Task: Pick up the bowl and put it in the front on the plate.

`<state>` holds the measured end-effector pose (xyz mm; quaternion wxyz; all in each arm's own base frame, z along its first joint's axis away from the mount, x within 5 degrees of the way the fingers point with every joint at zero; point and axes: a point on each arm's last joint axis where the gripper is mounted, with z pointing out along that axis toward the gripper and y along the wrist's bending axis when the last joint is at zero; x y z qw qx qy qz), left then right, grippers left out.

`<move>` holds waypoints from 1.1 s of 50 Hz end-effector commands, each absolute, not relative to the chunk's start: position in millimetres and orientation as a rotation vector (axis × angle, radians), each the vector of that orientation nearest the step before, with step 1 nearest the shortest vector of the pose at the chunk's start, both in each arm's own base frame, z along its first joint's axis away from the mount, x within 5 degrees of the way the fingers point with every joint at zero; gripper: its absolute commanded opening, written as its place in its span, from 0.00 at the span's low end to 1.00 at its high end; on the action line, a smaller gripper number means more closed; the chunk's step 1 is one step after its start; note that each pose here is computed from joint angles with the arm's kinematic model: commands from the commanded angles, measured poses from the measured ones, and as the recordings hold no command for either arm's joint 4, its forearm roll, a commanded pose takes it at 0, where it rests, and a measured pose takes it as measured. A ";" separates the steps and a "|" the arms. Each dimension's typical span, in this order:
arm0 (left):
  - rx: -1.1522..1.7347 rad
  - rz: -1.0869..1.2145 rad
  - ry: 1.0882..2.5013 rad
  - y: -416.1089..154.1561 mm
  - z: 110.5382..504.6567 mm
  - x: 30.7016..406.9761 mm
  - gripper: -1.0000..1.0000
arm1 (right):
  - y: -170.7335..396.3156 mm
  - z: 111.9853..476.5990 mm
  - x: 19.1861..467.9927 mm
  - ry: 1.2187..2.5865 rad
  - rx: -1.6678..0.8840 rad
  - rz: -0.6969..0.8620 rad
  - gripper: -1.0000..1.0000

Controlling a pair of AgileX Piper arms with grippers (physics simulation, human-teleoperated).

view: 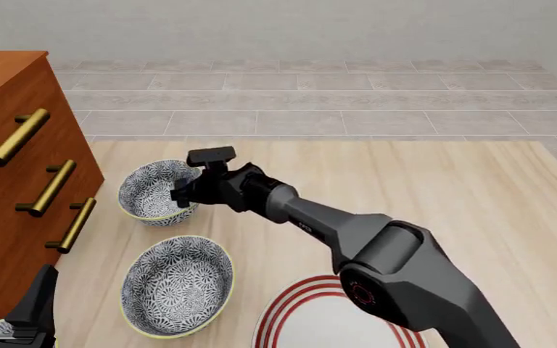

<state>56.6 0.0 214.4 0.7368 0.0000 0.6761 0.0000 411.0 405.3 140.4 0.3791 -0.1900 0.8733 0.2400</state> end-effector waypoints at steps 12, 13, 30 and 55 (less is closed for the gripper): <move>0.000 0.000 1.485 0.0 214.4 56.6 1.00 | 405.4 140.0 414.4 2.227 -0.490 0.607 0.00; 0.000 0.000 1.485 0.0 214.4 56.6 1.00 | 405.6 140.6 414.4 2.225 -0.491 0.607 0.00; 0.000 0.000 1.485 0.0 214.4 56.6 1.00 | 406.9 151.6 421.6 2.196 -0.493 0.608 0.00; 0.000 0.000 1.485 0.0 214.4 56.6 1.00 | 401.3 188.8 420.5 2.137 -0.473 0.635 0.00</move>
